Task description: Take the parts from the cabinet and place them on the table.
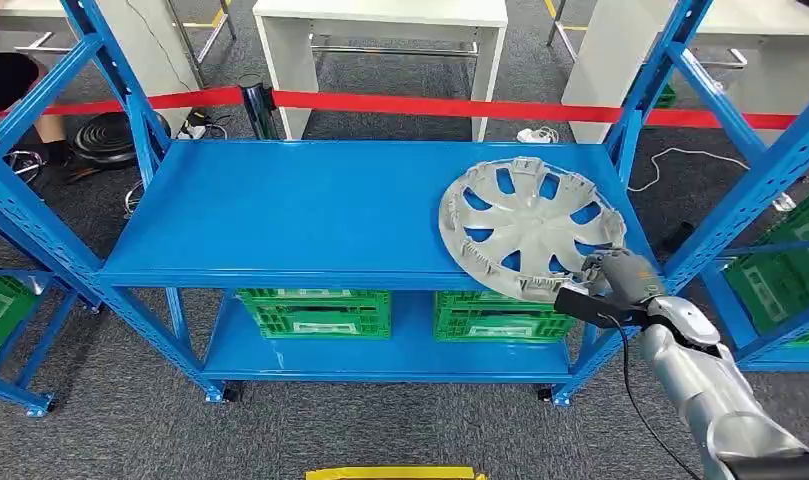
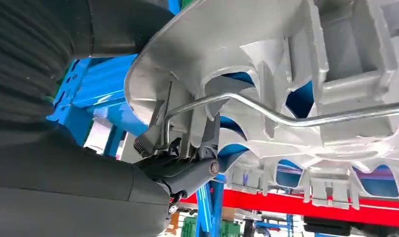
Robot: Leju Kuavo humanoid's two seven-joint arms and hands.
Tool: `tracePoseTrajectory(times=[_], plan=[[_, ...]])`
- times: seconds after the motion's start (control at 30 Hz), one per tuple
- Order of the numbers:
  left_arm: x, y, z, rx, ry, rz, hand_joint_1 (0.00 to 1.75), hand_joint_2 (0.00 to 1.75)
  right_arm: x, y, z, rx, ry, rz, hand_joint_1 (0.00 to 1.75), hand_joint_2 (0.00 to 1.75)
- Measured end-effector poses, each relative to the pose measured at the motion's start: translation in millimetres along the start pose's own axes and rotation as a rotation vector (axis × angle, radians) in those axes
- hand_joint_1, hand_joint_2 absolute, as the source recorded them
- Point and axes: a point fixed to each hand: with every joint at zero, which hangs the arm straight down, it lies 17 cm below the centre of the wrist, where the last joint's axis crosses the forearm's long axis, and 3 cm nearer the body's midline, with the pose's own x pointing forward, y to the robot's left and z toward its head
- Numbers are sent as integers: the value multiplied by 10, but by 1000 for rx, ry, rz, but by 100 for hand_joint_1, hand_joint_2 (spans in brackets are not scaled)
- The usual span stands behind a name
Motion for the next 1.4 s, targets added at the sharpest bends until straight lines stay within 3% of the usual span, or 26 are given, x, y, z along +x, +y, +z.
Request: tracePoseTrajectory(times=[0.97, 1.4], plan=[[-38, -31, 9, -9, 19, -15, 0, 175, -139, -611, -68, -44, -10, 97, 175, 175], [-10, -78, 10, -23, 16, -20, 0, 175, 36, -1230, -35, -149, -54, 179, 175, 175]])
